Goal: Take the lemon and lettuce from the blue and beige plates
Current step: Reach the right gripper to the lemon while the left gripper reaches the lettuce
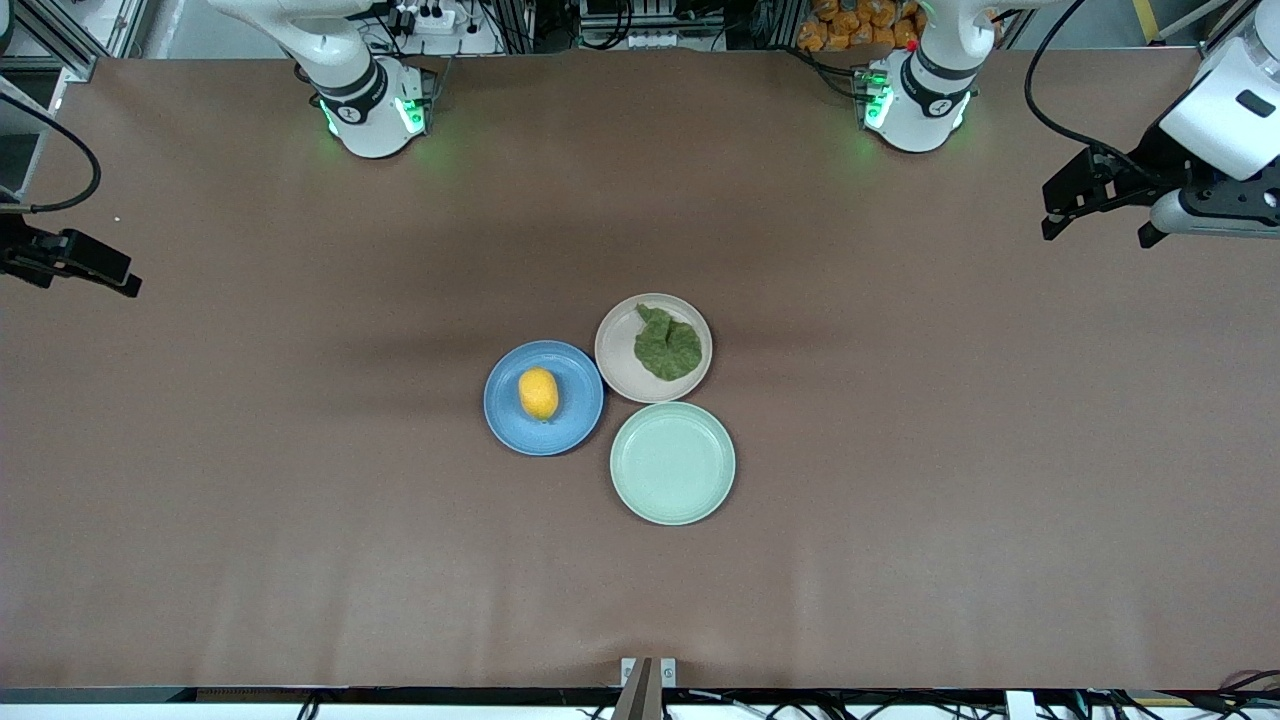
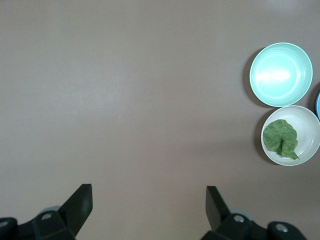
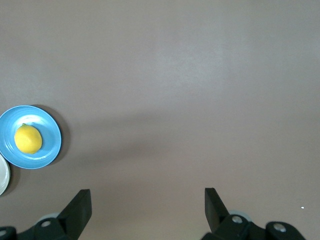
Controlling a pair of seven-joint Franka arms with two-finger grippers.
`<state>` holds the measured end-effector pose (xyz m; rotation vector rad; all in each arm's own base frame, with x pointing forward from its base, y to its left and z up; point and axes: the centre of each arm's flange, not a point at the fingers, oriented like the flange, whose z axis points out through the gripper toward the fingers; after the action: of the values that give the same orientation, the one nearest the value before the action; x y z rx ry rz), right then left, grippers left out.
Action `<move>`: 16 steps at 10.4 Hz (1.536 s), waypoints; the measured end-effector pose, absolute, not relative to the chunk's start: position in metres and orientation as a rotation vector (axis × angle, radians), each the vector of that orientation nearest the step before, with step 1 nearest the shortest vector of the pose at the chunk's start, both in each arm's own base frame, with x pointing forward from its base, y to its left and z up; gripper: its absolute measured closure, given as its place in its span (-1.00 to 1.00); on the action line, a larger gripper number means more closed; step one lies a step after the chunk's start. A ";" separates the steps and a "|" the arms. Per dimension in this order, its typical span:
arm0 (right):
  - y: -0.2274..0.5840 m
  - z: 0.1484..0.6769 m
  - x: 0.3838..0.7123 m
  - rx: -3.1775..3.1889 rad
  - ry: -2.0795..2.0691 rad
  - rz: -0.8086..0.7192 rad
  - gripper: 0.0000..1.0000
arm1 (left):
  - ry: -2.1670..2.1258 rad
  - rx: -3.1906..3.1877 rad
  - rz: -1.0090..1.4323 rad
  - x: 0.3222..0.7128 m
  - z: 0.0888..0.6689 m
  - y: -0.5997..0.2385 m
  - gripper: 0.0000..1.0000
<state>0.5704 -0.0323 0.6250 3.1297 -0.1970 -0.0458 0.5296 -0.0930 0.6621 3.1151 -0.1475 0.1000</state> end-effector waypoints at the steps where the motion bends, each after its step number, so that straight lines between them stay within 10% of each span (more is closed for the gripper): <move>1: -0.032 0.625 0.570 3.129 -0.198 -0.045 -1.00 | -0.148 3.117 0.100 0.530 0.662 -0.093 -1.00; 7: -0.033 0.629 0.570 3.129 -0.200 -0.034 -1.00 | -0.175 3.137 0.046 0.534 0.647 -0.101 -1.00; 16: 0.000 0.608 0.583 3.138 -0.272 -0.065 -1.00 | -0.046 3.118 -0.216 0.576 0.469 -0.265 -1.00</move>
<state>0.5825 -0.0002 0.6080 3.1382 -0.2715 -0.0650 0.5762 -0.2646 0.4695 3.1184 -0.0459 -0.2161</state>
